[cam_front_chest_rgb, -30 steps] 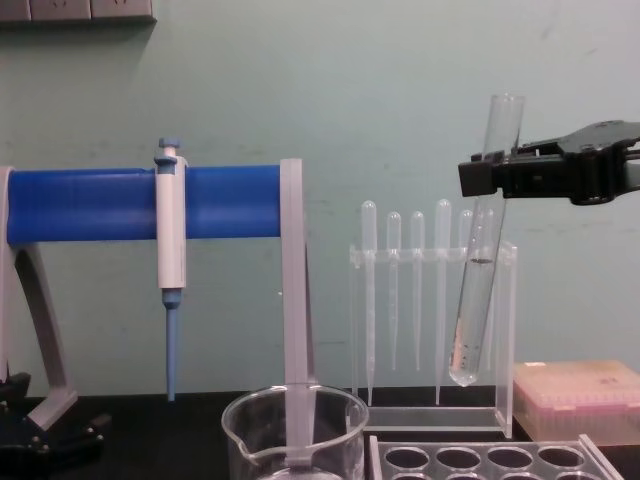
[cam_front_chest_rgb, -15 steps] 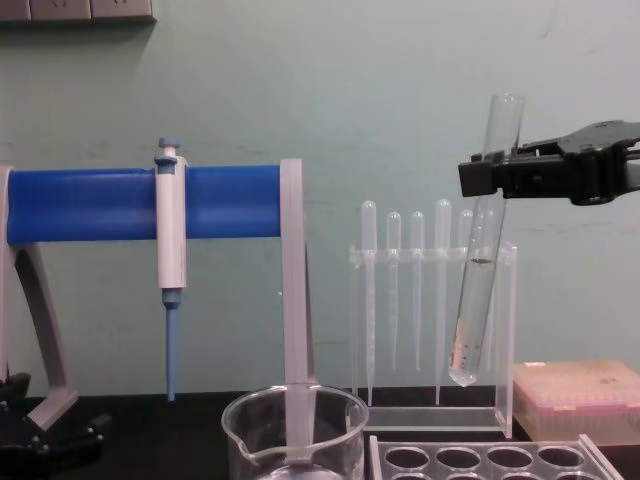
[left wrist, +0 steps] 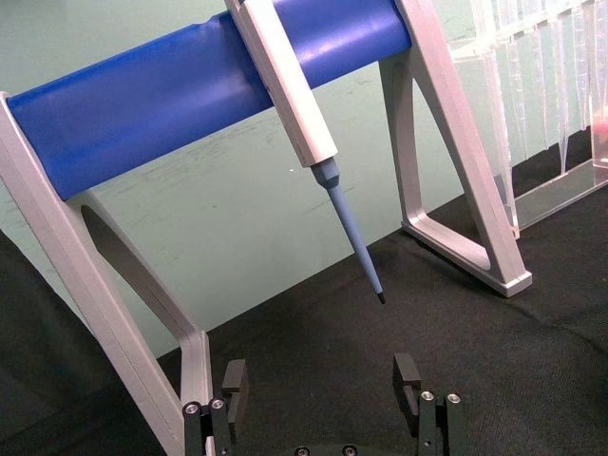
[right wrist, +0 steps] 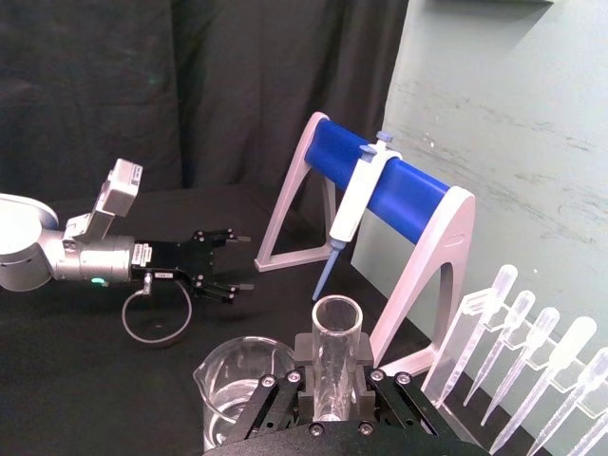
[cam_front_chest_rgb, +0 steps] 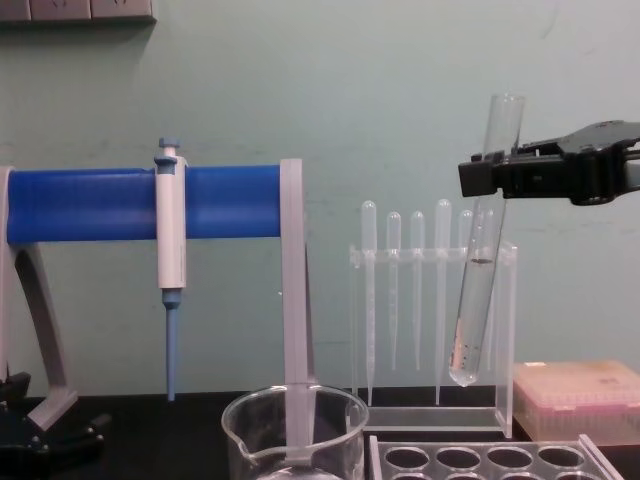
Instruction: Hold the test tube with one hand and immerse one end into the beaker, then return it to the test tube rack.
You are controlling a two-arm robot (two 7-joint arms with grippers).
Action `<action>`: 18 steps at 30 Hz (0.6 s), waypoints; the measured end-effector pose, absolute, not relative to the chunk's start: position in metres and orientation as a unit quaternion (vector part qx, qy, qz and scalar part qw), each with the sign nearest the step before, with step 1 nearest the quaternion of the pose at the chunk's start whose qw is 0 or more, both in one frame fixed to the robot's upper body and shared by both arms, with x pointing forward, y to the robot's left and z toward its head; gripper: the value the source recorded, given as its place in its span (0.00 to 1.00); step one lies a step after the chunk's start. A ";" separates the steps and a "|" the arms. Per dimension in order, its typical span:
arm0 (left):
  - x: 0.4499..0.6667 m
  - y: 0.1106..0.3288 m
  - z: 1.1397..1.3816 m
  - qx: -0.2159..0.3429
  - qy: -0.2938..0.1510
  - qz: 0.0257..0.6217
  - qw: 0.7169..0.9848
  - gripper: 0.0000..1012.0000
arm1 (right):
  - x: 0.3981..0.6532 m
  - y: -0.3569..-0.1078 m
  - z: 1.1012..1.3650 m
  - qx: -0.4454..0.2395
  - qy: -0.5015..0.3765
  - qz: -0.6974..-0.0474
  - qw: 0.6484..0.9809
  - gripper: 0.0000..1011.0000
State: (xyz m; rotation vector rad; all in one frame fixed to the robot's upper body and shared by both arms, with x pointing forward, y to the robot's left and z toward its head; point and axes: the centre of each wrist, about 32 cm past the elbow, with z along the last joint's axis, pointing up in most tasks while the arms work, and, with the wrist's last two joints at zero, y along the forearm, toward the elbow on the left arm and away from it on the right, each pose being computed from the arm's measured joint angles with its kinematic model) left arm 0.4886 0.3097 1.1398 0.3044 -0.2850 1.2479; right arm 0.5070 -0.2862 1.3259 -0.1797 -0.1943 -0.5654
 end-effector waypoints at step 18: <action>0.489 0.310 1.140 0.141 -0.132 0.580 0.791 0.99 | 0.507 -0.286 1.326 -0.088 -0.096 -0.278 0.952 0.22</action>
